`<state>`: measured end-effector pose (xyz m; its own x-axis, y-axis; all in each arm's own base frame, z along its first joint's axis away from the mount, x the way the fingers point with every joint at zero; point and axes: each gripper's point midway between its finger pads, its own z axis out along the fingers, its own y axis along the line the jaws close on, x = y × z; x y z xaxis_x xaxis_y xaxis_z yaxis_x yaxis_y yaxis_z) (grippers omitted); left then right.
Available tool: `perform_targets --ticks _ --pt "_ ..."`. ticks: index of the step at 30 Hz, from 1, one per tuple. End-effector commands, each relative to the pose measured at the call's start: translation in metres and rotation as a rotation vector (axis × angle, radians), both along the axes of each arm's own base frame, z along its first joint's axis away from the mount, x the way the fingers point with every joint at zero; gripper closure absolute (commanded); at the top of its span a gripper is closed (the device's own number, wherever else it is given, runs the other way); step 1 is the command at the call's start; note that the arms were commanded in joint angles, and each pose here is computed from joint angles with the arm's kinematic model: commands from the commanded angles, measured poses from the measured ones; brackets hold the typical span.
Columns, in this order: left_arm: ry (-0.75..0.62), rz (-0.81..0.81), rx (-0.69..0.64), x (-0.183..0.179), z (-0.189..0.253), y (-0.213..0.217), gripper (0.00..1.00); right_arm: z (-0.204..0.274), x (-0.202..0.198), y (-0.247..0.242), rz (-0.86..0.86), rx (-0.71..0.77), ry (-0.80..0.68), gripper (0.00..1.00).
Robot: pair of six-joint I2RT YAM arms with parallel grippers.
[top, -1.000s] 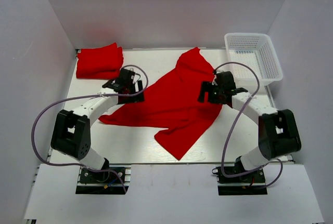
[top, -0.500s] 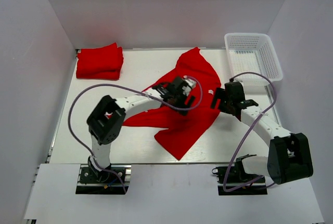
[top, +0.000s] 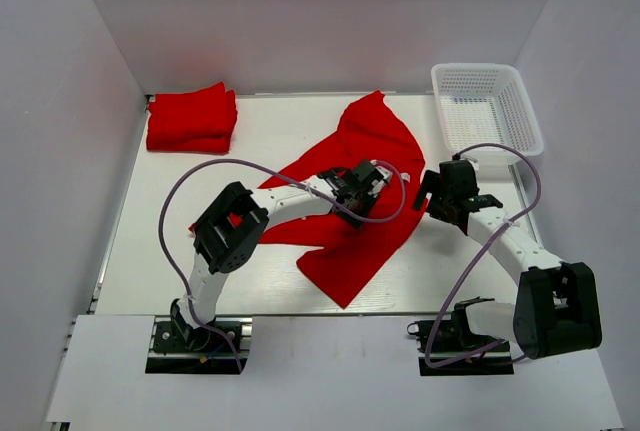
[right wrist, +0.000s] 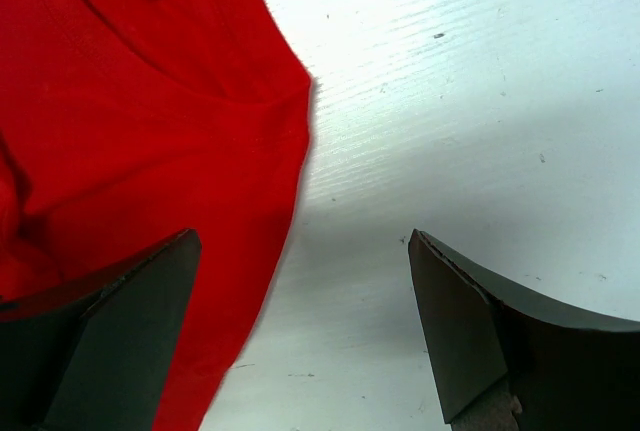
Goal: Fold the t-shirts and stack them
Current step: Flatten out the tshirt
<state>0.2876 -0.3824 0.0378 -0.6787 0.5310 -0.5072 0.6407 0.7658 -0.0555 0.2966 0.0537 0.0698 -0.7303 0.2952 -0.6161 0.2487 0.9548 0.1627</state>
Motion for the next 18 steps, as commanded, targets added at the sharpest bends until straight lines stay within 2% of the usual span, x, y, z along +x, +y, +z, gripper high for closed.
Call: perform_targets --ticks 1,10,13,17,18 --pt "-0.023 0.006 0.009 0.002 0.007 -0.005 0.61 0.003 0.001 -0.006 -0.033 0.005 -0.018 0.10" --pt "0.043 -0.022 0.009 -0.015 -0.006 -0.006 0.64 -0.002 0.001 -0.003 -0.014 0.022 -0.001 0.10" --pt "0.037 -0.017 -0.025 -0.015 0.005 -0.011 0.59 -0.002 0.001 -0.005 -0.015 0.019 -0.003 0.10" --pt "0.022 -0.009 -0.055 -0.013 0.015 -0.014 0.59 -0.001 0.001 -0.004 -0.008 0.017 -0.006 0.10" --pt "0.022 -0.009 -0.055 -0.013 0.015 -0.014 0.56 -0.002 0.001 -0.004 -0.009 0.019 -0.003 0.10"
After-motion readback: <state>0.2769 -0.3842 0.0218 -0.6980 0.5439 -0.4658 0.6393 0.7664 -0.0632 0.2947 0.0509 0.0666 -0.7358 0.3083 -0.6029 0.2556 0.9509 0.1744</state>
